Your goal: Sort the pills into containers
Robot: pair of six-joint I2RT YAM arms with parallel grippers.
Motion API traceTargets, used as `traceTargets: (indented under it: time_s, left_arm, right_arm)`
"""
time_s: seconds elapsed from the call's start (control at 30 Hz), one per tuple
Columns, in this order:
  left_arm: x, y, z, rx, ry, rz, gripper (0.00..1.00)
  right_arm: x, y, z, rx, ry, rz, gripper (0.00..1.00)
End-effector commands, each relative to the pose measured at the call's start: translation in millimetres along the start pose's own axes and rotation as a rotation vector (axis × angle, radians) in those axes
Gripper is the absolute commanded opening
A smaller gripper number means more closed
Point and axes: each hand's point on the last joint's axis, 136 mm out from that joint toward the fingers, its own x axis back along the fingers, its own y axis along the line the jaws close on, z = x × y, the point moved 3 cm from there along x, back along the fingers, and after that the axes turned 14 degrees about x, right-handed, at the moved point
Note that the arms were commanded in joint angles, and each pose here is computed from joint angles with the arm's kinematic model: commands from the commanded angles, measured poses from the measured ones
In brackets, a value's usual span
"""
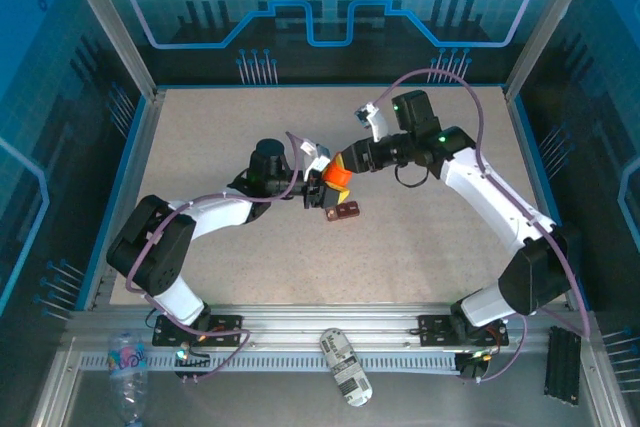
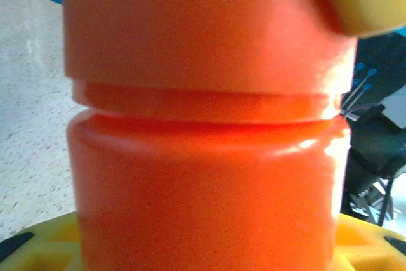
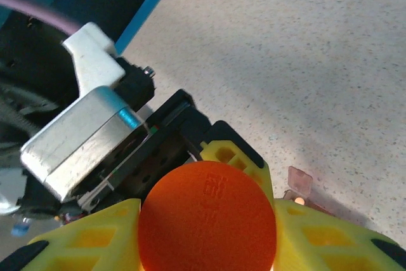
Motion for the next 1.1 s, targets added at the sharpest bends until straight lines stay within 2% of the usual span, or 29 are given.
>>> traceTargets:
  time_s: [0.0, 0.1, 0.33, 0.43, 0.53, 0.7, 0.83, 1.07]
  left_arm:
    - [5.1, -16.8, -46.6, -0.169, -0.174, -0.041, 0.00]
    - [6.4, -12.5, -48.8, -0.203, -0.209, -0.111, 0.00]
    - [2.0, -3.3, -42.1, -0.211, -0.247, -0.200, 0.00]
    - [1.6, -0.8, -39.8, -0.197, -0.261, -0.199, 0.00]
    - [1.5, 2.8, -36.3, -0.177, -0.258, -0.195, 0.00]
    - [4.7, 4.2, -35.0, -0.153, -0.259, -0.154, 0.00]
    - [6.5, -4.9, -35.6, -0.150, -0.229, -0.068, 0.00]
    - [5.6, -22.0, -35.4, -0.115, -0.142, 0.094, 0.00]
  right_arm:
    - [-31.2, 1.9, 33.1, -0.197, 0.085, 0.085, 0.41]
    - [-38.2, -4.6, 35.5, -0.340, 0.026, 0.147, 0.41]
    - [-42.6, 0.4, 19.5, -0.407, -0.070, 0.176, 0.43]
    - [-32.9, -0.7, 10.7, -0.393, -0.093, 0.175, 0.49]
    - [-13.0, -0.8, 0.6, -0.370, -0.131, 0.163, 0.59]
    - [30.7, -6.3, -7.9, -0.327, -0.217, 0.176, 0.75]
    - [55.4, -13.0, -12.4, -0.256, -0.250, 0.145, 0.85]
    - [62.4, 5.7, -17.6, 0.020, -0.122, -0.018, 0.88]
